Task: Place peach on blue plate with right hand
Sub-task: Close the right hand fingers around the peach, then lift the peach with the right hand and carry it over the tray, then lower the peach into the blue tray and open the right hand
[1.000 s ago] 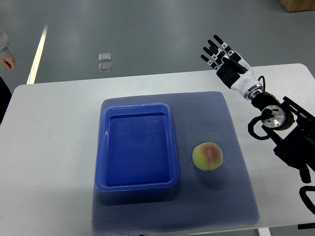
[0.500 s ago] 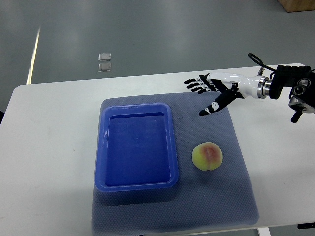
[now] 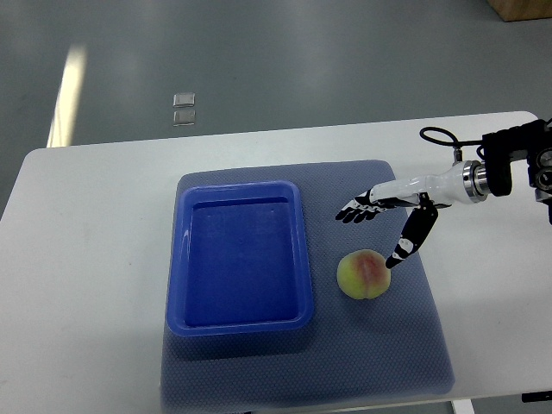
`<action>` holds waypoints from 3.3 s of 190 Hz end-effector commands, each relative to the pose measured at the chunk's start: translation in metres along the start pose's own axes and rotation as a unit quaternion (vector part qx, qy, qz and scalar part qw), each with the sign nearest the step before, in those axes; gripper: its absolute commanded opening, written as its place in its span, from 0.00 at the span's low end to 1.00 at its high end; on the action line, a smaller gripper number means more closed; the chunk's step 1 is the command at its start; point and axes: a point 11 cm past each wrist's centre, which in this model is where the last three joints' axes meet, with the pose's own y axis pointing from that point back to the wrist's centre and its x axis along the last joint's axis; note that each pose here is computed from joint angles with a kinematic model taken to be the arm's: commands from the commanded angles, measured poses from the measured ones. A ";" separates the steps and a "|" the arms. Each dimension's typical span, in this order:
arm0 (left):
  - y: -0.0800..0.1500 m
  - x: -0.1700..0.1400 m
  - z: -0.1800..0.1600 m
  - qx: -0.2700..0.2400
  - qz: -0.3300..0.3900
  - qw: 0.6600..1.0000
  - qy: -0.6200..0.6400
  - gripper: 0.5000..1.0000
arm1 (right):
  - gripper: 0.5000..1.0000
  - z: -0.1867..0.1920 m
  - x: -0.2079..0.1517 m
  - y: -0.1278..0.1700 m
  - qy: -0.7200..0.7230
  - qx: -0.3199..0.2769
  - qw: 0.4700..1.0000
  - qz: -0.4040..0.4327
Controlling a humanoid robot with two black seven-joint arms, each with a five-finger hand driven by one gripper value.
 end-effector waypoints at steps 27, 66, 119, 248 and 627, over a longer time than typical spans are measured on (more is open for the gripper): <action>0.000 0.000 0.000 0.000 0.000 1.000 0.000 1.00 | 0.86 0.012 -0.018 -0.011 -0.005 -0.007 1.000 -0.011; 0.000 0.000 0.000 0.001 0.000 1.000 0.000 1.00 | 0.86 0.027 -0.035 -0.017 -0.019 -0.014 1.000 -0.004; 0.000 0.000 0.000 0.001 0.000 1.000 0.000 1.00 | 0.86 0.030 -0.045 -0.035 -0.024 0.002 0.999 0.042; 0.000 0.001 0.000 0.001 0.001 1.000 0.000 1.00 | 0.02 0.036 -0.057 -0.035 -0.041 0.011 0.998 0.041; 0.000 0.004 0.000 0.001 0.006 1.000 0.001 1.00 | 0.84 -0.112 -0.013 -0.183 0.033 0.082 0.996 0.014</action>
